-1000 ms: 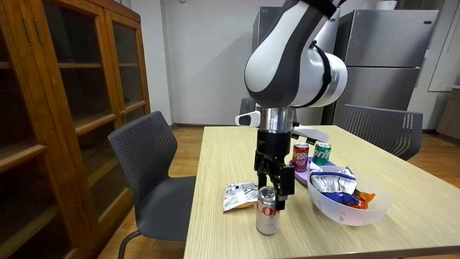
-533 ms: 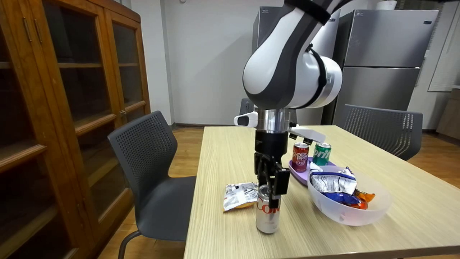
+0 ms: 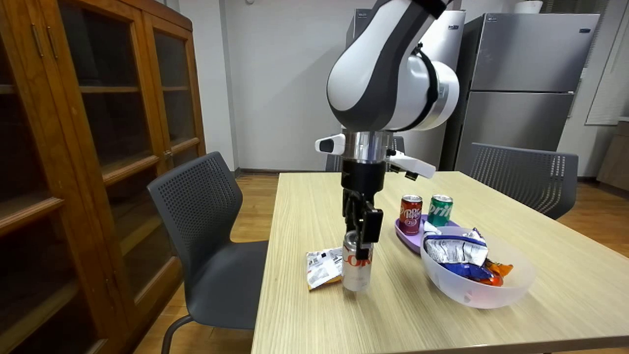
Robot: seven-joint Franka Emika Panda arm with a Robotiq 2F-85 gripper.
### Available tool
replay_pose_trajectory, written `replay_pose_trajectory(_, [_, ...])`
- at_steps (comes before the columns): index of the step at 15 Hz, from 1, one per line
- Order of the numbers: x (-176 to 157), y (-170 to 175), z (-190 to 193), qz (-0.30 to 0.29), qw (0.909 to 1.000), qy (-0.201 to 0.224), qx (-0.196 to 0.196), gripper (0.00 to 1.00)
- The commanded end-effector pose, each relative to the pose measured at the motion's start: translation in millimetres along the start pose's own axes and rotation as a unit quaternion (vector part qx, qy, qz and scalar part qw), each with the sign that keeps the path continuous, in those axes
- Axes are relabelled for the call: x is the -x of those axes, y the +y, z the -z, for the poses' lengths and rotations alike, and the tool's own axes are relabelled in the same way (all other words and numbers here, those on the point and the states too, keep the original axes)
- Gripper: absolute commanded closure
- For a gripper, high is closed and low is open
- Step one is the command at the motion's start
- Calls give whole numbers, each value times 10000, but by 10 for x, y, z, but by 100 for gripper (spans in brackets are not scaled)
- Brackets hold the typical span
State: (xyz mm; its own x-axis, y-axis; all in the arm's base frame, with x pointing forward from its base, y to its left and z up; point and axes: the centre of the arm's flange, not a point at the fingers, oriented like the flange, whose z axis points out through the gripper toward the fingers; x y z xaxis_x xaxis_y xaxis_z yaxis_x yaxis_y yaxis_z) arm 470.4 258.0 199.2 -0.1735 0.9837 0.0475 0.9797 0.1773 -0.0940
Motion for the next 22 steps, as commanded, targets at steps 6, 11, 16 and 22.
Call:
replay_pose_trajectory(6, [117,353,718,-452,9969,48,638,59])
replay_pose_trajectory(11, [474,544,992,-896,9923,99,845,59])
replay_pose_trajectory(16, [925,692,1144,-1500,9839,150,960,59])
replay_pose_trajectory(22, [1406,754,1216,-1991,9762,143,853,59])
